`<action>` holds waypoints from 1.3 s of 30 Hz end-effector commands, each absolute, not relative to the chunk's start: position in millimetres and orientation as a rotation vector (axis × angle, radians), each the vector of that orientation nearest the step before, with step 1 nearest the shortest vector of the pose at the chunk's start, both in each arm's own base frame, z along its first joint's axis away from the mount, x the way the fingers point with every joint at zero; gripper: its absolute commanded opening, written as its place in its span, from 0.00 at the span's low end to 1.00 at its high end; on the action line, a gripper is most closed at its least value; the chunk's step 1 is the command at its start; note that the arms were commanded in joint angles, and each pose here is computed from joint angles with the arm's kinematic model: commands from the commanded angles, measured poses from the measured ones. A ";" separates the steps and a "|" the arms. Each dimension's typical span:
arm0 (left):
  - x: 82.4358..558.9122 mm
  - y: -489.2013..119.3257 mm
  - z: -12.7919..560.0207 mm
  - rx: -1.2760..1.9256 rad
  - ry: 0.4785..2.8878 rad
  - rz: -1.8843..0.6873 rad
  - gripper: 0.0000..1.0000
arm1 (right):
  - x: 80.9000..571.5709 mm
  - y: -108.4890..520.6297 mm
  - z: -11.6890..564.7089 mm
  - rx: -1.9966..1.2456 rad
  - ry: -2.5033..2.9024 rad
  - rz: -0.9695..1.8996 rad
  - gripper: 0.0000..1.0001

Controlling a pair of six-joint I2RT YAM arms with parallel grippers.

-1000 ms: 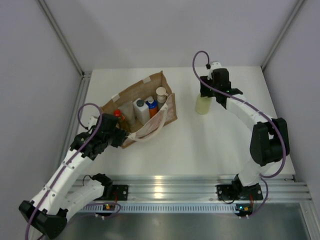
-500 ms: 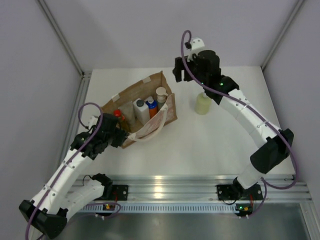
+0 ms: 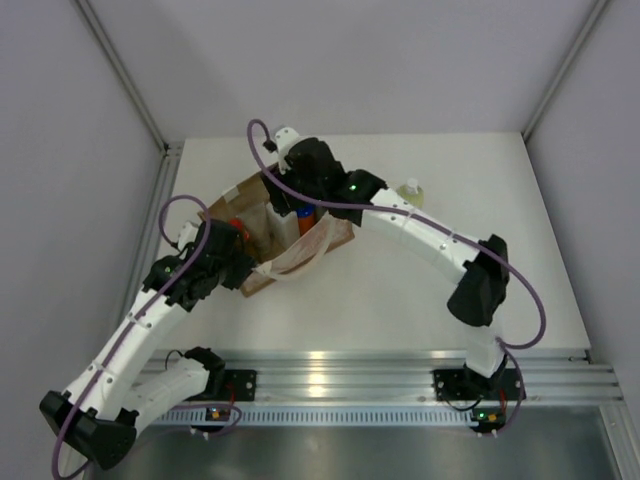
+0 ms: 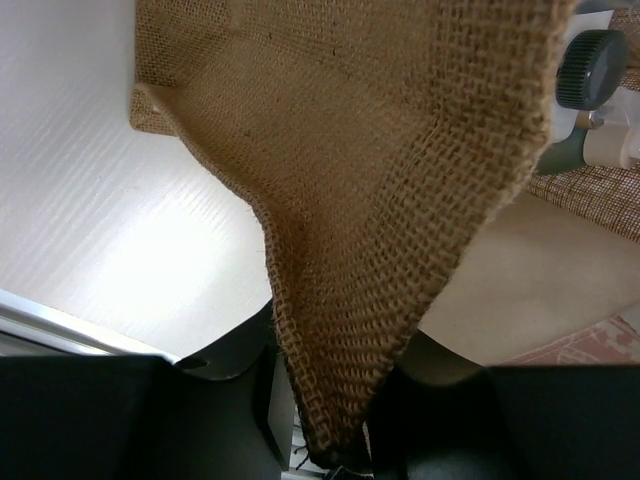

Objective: Take the personal care products out of the canvas bag

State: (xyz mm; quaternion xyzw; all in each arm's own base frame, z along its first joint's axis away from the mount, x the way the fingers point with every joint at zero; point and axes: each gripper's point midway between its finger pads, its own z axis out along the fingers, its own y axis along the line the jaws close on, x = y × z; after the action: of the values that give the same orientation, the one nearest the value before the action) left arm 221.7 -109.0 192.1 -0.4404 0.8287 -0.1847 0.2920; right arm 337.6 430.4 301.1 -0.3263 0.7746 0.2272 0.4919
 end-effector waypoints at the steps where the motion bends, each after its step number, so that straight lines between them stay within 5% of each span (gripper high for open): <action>1: 221.4 -103.6 202.9 -1.150 2.186 -0.480 0.33 | 338.7 434.9 264.0 -0.827 2.016 0.467 0.61; 39: 213.8 -106.0 197.1 -1.108 2.226 -0.492 0.33 | 389.6 464.6 152.6 -0.943 2.141 0.385 0.58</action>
State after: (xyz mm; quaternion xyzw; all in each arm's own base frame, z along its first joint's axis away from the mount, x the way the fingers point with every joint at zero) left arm 214.3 -109.2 188.0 -0.4239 0.8388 -0.1858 0.2867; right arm 377.5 463.9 150.2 -0.3708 0.8395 0.1549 0.3657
